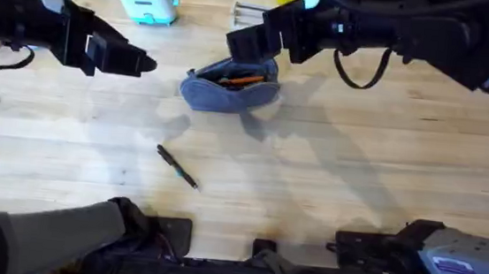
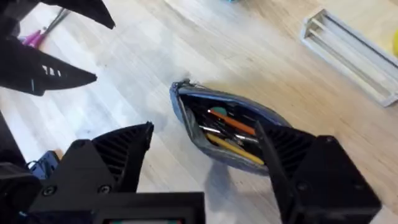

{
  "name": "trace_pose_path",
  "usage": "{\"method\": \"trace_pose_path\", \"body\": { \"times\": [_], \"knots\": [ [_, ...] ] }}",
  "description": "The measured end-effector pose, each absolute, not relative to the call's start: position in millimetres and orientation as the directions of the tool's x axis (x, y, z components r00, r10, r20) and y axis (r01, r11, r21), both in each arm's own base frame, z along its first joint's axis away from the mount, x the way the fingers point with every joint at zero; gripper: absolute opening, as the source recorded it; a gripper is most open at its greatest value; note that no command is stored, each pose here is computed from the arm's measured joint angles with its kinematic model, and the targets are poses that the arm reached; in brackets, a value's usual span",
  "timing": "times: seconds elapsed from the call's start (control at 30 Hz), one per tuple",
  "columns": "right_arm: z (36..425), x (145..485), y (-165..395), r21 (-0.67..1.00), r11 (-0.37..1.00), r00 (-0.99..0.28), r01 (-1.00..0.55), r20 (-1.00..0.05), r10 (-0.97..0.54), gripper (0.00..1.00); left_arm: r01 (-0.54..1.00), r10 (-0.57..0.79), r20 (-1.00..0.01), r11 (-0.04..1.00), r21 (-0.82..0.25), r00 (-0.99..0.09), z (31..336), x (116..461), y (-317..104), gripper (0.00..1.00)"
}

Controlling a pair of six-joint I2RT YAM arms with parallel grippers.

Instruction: Unzip the bag, pick up the pens from the table one at a time and place them inside, then zip the bag closed.

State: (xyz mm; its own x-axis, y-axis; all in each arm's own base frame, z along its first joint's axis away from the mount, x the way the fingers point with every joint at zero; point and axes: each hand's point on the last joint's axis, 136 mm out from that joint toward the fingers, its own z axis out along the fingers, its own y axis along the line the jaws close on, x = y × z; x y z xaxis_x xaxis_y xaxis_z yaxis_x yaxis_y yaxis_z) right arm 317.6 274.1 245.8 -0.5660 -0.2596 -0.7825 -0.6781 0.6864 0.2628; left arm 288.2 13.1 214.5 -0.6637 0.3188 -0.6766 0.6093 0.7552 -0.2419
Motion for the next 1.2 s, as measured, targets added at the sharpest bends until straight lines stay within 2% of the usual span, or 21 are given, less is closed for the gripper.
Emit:
{"method": "trace_pose_path", "body": {
  "times": [0.27, 0.47, 0.67, 0.87, 1.0, 1.1, 1.2],
  "knots": [
    [245.8, 317.6, 274.1, 0.263, 0.686, -0.566, -0.678, -0.782, -0.26, 0.998, 0.478, 0.094, -0.654, 0.76, -0.44, -0.751, 228.3, 292.0, 1.0, 0.993],
    [245.9, 318.6, 273.0, 0.262, 0.689, -0.567, -0.676, -0.783, -0.257, 0.998, 0.285, -0.034, -0.531, 0.814, -0.507, -0.847, 217.7, 294.3, 10.1, 0.997],
    [246.0, 327.8, 262.1, 0.263, 0.711, -0.575, -0.652, -0.783, -0.238, 0.998, 0.077, -0.118, -0.377, 0.882, -0.464, -0.918, 204.4, 285.4, 8.3, 0.997],
    [246.0, 337.2, 249.8, 0.263, 0.735, -0.583, -0.625, -0.783, -0.216, 0.997, -0.034, -0.178, -0.4, 0.939, -0.342, -0.899, 232.2, 255.5, -8.8, 0.996],
    [246.0, 339.4, 246.9, 0.263, 0.74, -0.585, -0.619, -0.783, -0.211, 0.997, -0.109, -0.247, -0.437, 0.942, -0.317, -0.865, 249.4, 231.9, -15.4, 0.994],
    [246.0, 339.5, 246.7, 0.263, 0.741, -0.585, -0.618, -0.783, -0.211, 0.997, -0.172, -0.306, -0.432, 0.931, -0.322, -0.848, 250.4, 215.2, -18.1, 0.995],
    [246.0, 339.5, 246.7, 0.263, 0.741, -0.585, -0.618, -0.783, -0.211, 0.997, -0.247, -0.37, -0.389, 0.911, -0.33, -0.844, 235.8, 199.6, -19.8, 0.995]
  ]
}}
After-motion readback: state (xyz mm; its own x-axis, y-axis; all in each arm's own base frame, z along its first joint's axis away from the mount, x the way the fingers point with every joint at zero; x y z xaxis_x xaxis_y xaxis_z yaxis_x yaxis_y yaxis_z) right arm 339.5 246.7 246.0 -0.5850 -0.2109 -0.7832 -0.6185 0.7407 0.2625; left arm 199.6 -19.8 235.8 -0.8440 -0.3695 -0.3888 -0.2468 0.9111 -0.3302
